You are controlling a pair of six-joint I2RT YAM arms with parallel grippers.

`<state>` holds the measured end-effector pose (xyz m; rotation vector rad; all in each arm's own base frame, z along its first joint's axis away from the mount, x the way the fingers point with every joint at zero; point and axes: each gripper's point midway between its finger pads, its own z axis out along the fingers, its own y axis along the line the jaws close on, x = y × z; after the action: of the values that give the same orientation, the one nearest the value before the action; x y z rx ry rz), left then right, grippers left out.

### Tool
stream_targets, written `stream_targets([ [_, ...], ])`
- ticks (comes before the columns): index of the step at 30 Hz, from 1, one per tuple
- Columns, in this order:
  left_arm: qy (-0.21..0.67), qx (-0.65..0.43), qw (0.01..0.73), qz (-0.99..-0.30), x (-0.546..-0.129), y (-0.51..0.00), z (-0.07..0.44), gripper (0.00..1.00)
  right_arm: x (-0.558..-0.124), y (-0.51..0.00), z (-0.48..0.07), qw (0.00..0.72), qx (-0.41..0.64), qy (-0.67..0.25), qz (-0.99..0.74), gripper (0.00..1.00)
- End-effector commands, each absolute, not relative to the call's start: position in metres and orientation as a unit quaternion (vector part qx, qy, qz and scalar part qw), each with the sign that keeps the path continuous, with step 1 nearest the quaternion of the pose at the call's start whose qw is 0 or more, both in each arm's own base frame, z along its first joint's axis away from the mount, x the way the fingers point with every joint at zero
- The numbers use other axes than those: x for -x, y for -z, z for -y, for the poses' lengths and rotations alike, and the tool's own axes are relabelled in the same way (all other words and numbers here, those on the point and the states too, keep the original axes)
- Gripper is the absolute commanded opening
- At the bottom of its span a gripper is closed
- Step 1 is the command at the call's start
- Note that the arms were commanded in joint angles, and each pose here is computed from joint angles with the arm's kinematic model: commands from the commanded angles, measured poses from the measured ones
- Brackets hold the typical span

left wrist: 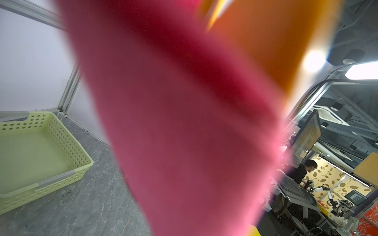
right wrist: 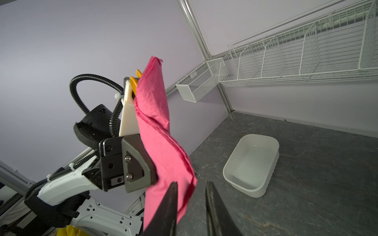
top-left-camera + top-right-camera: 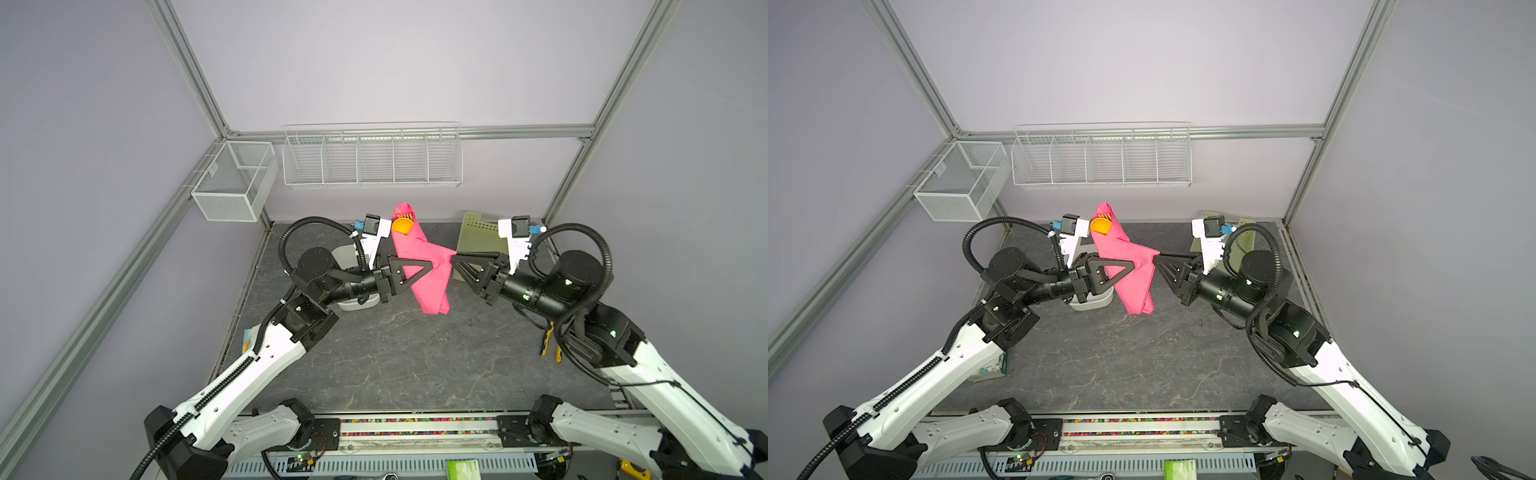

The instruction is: Place the utensils on the paper napkin and roll it up

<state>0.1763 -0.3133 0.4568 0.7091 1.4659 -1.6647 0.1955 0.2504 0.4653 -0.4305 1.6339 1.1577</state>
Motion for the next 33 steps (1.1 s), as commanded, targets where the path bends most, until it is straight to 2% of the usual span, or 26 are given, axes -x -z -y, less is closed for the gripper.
stream_targets([
  [1,0.65,-0.287,0.414,-0.569,-0.173,-0.467,0.31,0.0,-0.178,-0.485,-0.243,0.537,0.207,-0.495,-0.651,0.28],
  [7,0.653,-0.296,0.41,-0.564,-0.169,-0.467,0.31,0.0,-0.151,-0.498,-0.26,0.506,0.279,-0.541,-0.611,0.28],
  [14,0.659,-0.313,0.407,-0.549,-0.162,-0.469,0.31,0.0,-0.171,-0.484,-0.273,0.497,0.273,-0.521,-0.638,0.32],
  [33,0.681,-0.341,0.394,-0.514,-0.147,-0.477,0.309,0.0,-0.166,-0.472,-0.289,0.464,0.312,-0.532,-0.636,0.36],
])
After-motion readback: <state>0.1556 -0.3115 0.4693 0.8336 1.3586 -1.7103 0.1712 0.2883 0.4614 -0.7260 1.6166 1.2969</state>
